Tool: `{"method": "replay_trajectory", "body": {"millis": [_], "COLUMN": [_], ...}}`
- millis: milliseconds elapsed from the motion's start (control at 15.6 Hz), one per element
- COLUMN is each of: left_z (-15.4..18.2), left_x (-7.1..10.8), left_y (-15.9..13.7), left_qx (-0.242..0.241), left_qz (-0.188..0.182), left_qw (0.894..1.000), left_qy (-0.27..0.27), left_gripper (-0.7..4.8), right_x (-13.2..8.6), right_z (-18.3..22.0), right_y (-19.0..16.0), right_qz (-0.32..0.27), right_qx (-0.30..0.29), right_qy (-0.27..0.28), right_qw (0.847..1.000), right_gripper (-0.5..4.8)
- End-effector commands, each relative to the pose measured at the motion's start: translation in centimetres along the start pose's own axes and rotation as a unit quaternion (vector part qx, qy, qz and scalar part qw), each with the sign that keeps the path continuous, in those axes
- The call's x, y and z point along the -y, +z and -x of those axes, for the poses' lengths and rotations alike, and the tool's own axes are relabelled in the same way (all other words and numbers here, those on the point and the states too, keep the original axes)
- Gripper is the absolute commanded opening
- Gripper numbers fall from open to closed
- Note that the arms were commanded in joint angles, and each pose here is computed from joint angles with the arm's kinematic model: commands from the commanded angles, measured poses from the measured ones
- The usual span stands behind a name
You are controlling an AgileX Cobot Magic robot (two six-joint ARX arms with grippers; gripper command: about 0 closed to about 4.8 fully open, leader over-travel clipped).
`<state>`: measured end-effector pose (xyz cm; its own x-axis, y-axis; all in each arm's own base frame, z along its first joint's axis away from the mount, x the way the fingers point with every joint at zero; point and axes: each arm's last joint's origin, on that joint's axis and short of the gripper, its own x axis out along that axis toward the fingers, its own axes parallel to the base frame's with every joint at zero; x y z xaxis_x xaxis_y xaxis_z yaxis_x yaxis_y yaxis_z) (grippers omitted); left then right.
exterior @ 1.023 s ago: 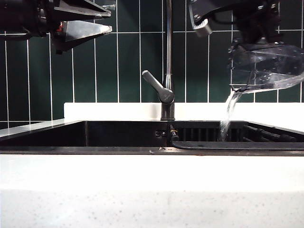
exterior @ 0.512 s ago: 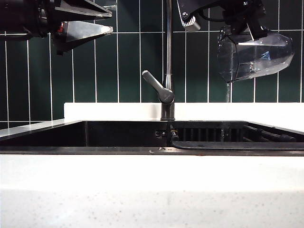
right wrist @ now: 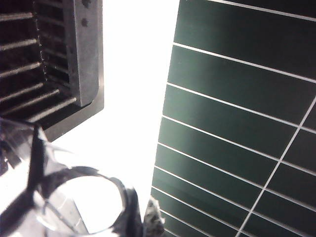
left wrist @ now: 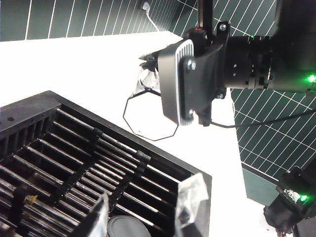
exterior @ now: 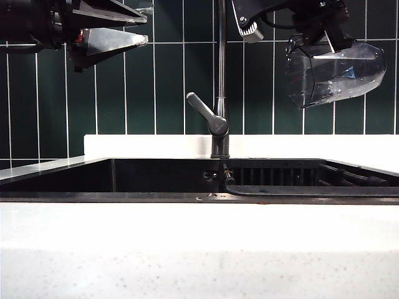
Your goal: Pick up the mug next to the sink, go to the faucet to get some water, pour the water into the sink, and finally put the mug back to its place.
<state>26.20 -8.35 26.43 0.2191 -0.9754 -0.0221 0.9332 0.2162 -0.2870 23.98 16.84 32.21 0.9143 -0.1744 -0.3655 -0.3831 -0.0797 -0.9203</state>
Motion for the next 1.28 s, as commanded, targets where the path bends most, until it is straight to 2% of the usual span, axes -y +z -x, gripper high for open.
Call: {"method": "replay_trajectory", "body": {"millis": [64, 192, 320, 512, 639, 703, 767, 895, 959, 1023, 1087, 1215, 1279], "left_z": [0.0, 0.0, 0.0, 0.0, 0.3, 0.5, 0.9, 1.4, 1.4, 1.2, 0.7, -0.8, -1.3], "left_x": [0.0, 0.0, 0.0, 0.1, 0.6, 1.2, 2.0, 2.8, 2.9, 3.0, 3.1, 3.8, 4.2], "left_y": [0.1, 0.2, 0.2, 0.3, 0.9, 1.5, 2.4, 3.2, 3.4, 3.4, 3.2, 2.9, 2.7], "left_qx": [0.004, 0.006, 0.007, 0.010, 0.020, 0.032, 0.054, 0.075, 0.081, 0.086, 0.089, 0.079, 0.071], "left_qz": [-0.004, -0.004, -0.005, -0.010, -0.039, -0.060, -0.081, -0.101, -0.104, -0.108, -0.116, -0.143, -0.148], "left_qw": [1.000, 1.000, 1.000, 1.000, 0.999, 0.996, 0.991, 0.984, 0.982, 0.978, 0.973, 0.972, 0.974], "left_qy": [0.008, 0.017, 0.019, 0.020, 0.033, 0.052, 0.092, 0.126, 0.139, 0.158, 0.179, 0.167, 0.154], "left_gripper": [1.75, 1.75, 1.74, 1.67, 1.11, 1.11, 1.11, 1.11, 1.11, 1.11, 1.11, 1.11, 1.11], "right_x": [1.0, 1.0, 1.1, 1.1, 1.3, 1.3, 1.1, 0.4, 0.1, -0.6, -1.4, -2.9, -3.7], "right_z": [0.4, 0.3, 0.2, -0.3, 0.0, 0.4, 1.0, 1.5, 1.5, 1.3, 1.0, 0.1, -0.6], "right_y": [-0.1, 0.1, -0.1, -0.8, -1.7, -2.7, -4.2, -6.6, -7.5, -8.6, -9.7, -11.1, -11.9], "right_qz": [-0.200, -0.292, -0.399, -0.521, -0.561, -0.574, -0.595, -0.639, -0.652, -0.672, -0.697, -0.719, -0.728], "right_qx": [0.015, 0.028, 0.029, 0.039, 0.049, 0.058, 0.072, 0.095, 0.100, 0.109, 0.124, 0.153, 0.145], "right_qy": [-0.022, -0.016, -0.013, 0.010, 0.008, -0.001, -0.019, -0.025, -0.032, -0.040, -0.046, -0.050, -0.054], "right_qw": [0.979, 0.956, 0.916, 0.853, 0.826, 0.817, 0.800, 0.763, 0.751, 0.731, 0.705, 0.676, 0.668], "right_gripper": [-0.02, -0.02, -0.02, -0.02, -0.02, -0.02, -0.02, -0.02, -0.02, -0.02, -0.02, -0.02, -0.02]}}
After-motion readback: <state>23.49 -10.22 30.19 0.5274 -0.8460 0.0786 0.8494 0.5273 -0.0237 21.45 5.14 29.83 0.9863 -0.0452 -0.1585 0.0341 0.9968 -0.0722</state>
